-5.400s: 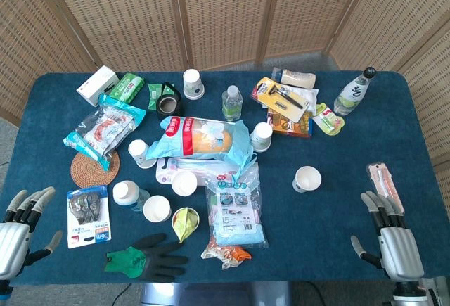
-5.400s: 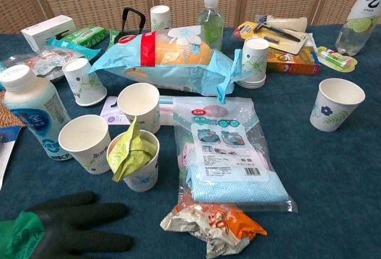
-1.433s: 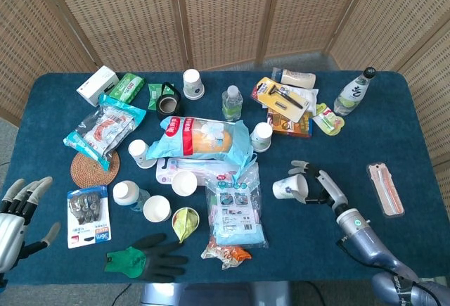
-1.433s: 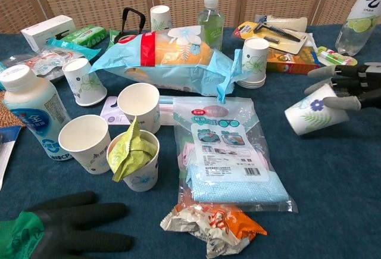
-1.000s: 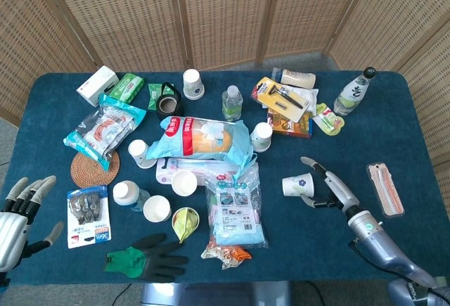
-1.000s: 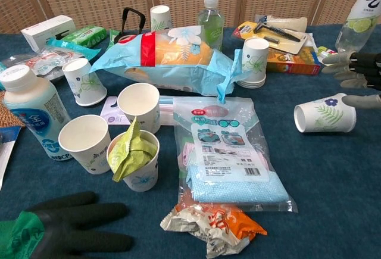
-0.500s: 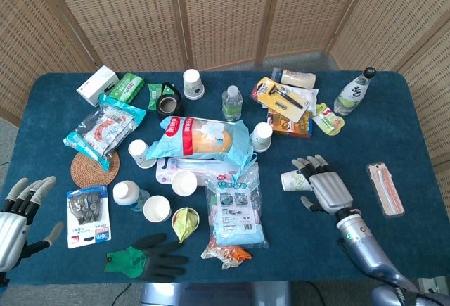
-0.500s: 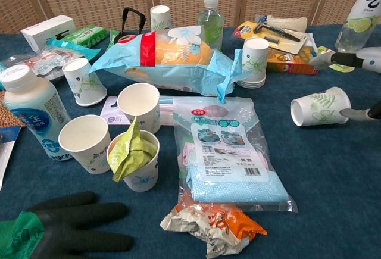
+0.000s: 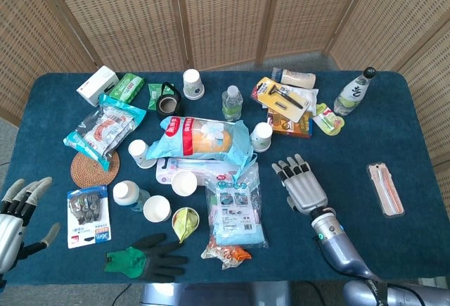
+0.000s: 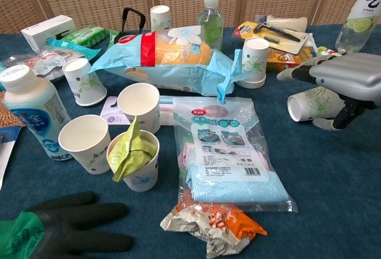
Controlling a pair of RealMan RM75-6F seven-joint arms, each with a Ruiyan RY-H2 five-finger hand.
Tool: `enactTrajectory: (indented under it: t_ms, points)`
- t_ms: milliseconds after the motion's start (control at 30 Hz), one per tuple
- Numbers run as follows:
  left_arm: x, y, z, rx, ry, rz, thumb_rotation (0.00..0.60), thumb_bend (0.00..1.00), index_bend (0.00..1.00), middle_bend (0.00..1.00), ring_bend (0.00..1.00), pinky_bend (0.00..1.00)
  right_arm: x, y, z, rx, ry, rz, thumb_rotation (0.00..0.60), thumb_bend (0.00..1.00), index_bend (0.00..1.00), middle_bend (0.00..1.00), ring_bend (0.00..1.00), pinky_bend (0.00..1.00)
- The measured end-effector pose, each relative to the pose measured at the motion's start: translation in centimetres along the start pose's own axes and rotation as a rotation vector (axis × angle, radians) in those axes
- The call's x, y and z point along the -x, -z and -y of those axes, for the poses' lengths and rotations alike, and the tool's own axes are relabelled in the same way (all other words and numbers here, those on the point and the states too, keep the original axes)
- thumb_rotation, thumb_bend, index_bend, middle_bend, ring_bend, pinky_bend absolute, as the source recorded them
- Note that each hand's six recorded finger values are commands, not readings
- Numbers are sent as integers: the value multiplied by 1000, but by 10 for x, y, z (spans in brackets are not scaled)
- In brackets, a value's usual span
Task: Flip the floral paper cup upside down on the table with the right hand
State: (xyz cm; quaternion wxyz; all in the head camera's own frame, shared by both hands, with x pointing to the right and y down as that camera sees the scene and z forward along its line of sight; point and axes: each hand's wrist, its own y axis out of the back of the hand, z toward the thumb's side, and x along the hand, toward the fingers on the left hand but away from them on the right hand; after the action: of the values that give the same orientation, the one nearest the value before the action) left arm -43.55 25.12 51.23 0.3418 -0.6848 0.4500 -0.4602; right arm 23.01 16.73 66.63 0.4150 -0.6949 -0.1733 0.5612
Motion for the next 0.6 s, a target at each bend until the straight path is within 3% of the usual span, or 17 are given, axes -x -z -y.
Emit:
enactTrajectory:
  t_ms: [600]
  points:
    - [3,3,-1,11,-1,-2,600,399,61,150,157,0,16,7,22,-127,-55,52,600,378,132,216,0,0]
